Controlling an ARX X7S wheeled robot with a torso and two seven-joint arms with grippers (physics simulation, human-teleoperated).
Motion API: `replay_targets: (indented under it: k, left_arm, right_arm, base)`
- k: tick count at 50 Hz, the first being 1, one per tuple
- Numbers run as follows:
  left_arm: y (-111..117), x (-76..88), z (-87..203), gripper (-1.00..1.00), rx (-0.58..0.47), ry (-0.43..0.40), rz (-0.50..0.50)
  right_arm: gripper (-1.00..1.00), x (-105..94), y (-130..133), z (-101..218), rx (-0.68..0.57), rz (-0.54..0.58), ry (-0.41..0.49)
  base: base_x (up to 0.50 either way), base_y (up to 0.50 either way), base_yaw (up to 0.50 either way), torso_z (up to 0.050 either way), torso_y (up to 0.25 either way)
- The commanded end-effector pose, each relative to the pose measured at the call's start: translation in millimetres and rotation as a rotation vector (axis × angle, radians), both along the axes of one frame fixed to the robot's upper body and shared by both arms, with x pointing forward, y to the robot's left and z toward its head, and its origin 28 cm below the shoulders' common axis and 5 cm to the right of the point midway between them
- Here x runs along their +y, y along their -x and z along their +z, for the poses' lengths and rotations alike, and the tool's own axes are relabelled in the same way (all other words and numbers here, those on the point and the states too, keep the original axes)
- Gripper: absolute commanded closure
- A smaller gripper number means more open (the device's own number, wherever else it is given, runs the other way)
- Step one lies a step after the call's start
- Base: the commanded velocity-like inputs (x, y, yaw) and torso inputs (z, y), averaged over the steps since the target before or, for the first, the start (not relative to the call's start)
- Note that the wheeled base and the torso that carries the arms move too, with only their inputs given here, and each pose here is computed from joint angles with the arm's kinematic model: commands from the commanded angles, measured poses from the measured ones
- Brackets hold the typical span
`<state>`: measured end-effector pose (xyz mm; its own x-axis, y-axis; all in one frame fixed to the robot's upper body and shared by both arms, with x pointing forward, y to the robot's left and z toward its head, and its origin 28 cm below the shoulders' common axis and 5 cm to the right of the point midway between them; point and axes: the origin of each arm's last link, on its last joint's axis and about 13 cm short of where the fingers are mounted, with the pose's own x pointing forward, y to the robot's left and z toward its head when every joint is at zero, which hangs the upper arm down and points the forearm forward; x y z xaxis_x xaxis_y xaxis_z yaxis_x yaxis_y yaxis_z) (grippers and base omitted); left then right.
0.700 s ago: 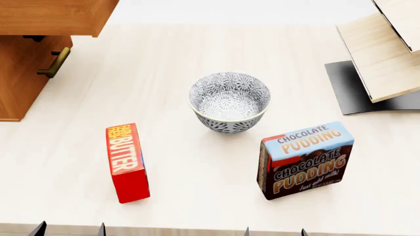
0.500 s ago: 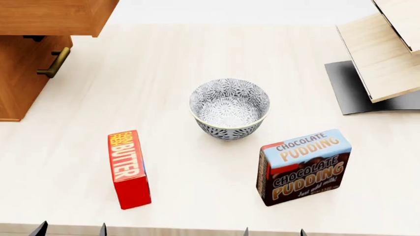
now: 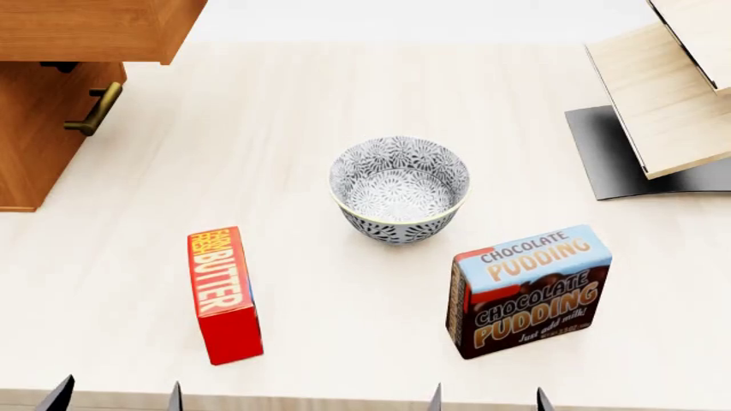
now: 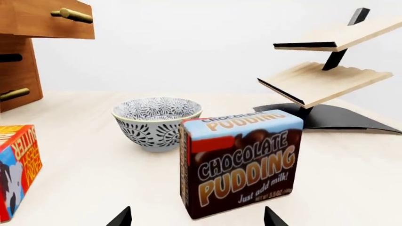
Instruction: Close the top drawer of the cabinet.
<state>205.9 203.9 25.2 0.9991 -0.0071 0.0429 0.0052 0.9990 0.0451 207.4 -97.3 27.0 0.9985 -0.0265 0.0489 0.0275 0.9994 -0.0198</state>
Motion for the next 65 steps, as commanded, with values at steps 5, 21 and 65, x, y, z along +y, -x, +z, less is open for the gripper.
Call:
replay_targets:
  k: [5,21,65]
  left_arm:
    - [10,-5.2,44,-1.0,-0.099,0.008,-0.024]
    - [43,-5.6,134,-1.0,-0.358,0.005,-0.037]
    - [51,-6.2,148,-1.0,-0.388,0.039,-0.055]
  right_arm:
    - [-1.0,2.9,7,49,-0.146,0.005,0.031]
    - [-1.0,10.3,38,147,-0.427,0.056,0.026]
    - [-1.0,11.1,42,154,-0.399,0.057,0.034]
  base:
    - [0.0,0.0,0.0,0.0,0.0]
    - [0.0,0.0,0.0,0.0,0.0]
    - [0.06,0.0,0.0,0.0,0.0]
